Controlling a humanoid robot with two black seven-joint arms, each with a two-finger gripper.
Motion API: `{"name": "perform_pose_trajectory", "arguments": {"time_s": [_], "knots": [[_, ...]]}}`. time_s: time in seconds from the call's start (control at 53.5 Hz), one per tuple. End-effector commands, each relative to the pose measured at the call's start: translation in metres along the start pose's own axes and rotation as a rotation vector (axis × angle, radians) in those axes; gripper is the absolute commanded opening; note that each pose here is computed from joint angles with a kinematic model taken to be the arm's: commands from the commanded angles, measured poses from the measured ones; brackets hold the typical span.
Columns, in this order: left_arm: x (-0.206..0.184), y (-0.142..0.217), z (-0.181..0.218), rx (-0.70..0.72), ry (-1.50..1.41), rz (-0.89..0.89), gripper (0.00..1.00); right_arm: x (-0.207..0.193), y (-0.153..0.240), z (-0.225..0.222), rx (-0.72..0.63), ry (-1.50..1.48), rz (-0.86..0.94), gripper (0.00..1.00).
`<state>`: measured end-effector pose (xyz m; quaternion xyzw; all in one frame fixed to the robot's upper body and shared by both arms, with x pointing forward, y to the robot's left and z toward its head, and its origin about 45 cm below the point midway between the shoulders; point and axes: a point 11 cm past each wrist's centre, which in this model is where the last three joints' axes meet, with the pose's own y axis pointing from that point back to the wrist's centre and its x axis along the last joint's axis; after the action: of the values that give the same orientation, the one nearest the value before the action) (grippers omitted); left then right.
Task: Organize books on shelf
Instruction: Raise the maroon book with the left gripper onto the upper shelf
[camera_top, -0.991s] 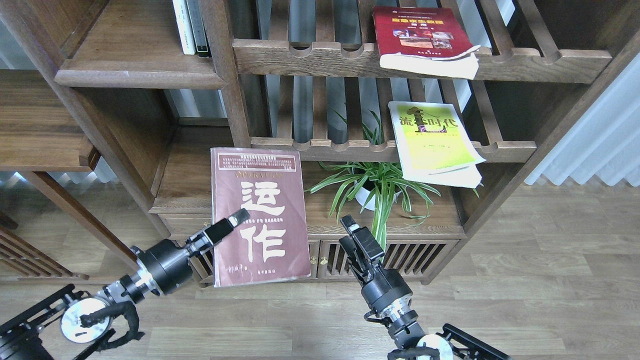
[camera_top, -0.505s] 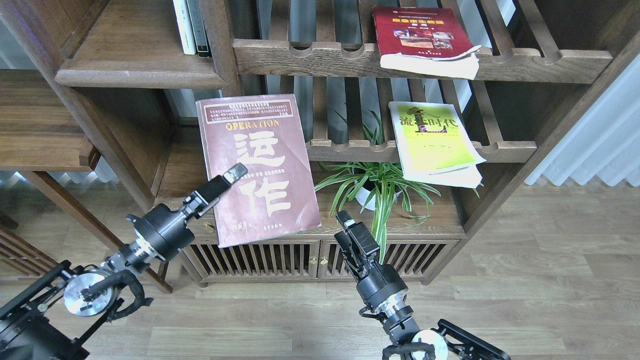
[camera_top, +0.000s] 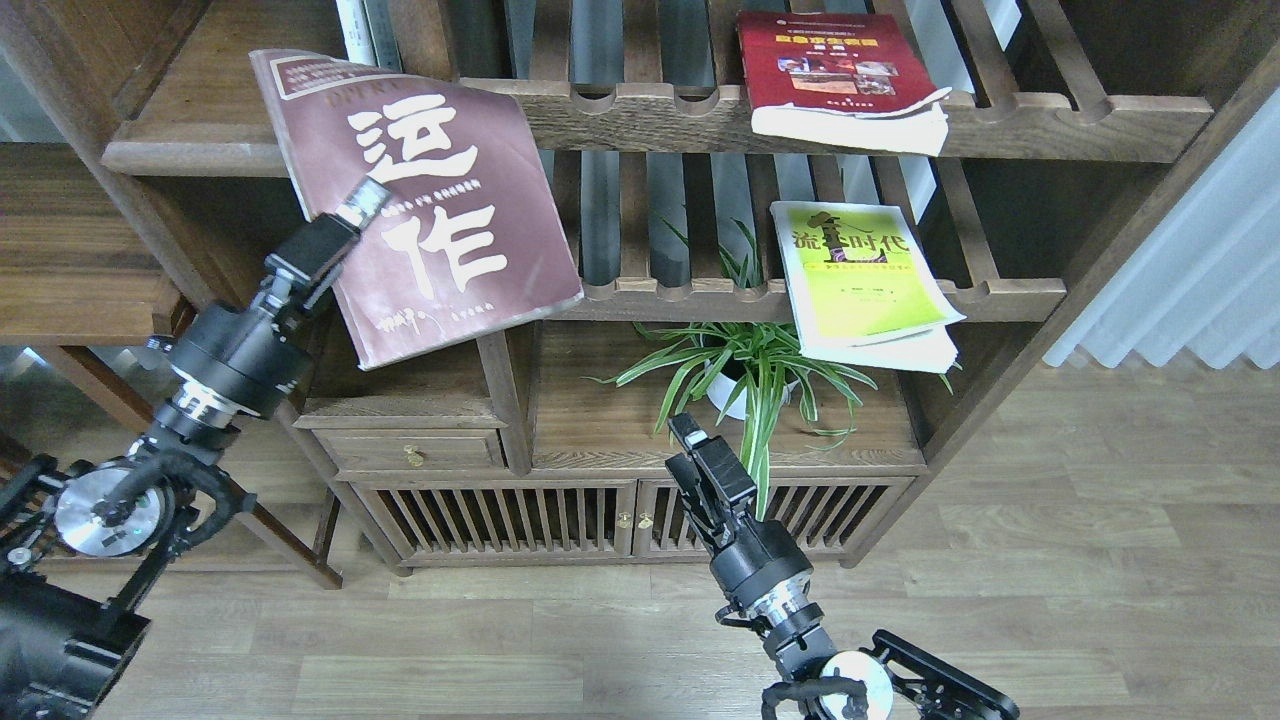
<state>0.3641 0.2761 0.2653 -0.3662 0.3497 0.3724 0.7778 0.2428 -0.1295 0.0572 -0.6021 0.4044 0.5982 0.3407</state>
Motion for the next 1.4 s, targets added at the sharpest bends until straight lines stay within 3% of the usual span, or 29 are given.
{"name": "perform_pose_trajectory", "arguments": {"time_s": [0.0,0.542,1.384], "knots": [[-0.003,-0.001,0.015,-0.041,-0.012,-0.011,0.00,0.000,0.000,0.000,0.000,0.001,0.001,0.88],[-0.036,-0.008,0.094,-0.217,-0.106,-0.100,0.00,-0.005,-0.006,-0.002,-0.003,0.008,-0.015,0.88],[-0.060,-0.015,0.159,-0.356,-0.483,-0.064,0.00,-0.025,-0.028,0.006,-0.023,0.003,-0.076,0.87]]}}
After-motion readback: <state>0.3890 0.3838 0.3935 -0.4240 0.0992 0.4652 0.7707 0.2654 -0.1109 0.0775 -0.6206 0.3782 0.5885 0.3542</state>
